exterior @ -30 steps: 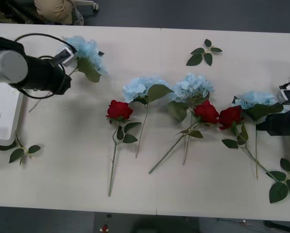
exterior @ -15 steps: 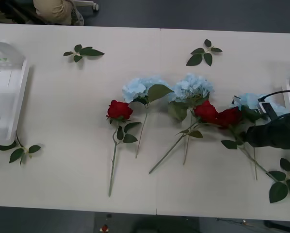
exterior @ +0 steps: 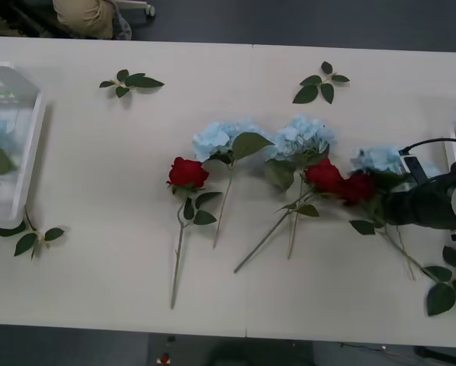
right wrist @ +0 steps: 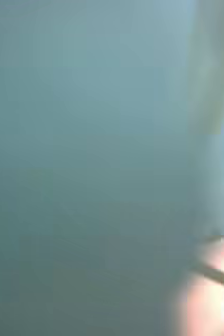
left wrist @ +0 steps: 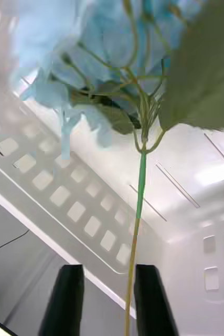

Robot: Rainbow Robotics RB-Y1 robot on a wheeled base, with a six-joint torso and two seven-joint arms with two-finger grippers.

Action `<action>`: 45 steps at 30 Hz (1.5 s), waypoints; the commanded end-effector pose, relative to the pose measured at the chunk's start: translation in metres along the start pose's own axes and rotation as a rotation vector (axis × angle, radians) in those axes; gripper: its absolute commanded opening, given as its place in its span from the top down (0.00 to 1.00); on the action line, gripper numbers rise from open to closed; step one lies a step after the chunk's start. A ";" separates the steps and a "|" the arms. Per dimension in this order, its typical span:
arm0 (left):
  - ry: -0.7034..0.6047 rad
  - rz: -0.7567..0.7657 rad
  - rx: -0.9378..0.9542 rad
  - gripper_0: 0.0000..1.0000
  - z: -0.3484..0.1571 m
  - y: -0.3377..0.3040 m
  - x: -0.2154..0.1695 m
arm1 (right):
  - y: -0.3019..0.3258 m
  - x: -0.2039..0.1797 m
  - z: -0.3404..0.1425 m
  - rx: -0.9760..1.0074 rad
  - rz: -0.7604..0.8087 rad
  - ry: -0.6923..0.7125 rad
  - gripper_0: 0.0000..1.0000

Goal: Put the red flowers into the right box and the blue flowers into the left box

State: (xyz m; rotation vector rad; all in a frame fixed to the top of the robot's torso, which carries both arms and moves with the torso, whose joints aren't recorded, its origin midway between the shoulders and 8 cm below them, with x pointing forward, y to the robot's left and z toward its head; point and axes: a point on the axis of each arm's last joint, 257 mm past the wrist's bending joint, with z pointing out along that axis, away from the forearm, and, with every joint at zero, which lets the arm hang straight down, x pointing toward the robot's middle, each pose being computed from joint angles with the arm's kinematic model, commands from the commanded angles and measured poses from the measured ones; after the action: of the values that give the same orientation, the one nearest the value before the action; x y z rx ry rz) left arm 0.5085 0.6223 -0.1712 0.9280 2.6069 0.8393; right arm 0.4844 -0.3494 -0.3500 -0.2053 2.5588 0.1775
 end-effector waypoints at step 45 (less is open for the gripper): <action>-1.179 -0.313 0.792 0.00 -0.149 -0.263 -0.269 | 0.211 -0.142 -0.238 -0.677 -0.470 -1.013 1.00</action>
State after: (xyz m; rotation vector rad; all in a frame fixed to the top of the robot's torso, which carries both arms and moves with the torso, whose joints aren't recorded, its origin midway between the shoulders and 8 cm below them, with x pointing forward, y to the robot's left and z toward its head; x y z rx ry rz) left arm 0.5217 0.2185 -0.2038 0.7510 1.8225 -0.7267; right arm 0.4393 -0.1980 -0.0705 -0.6932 1.3990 0.7135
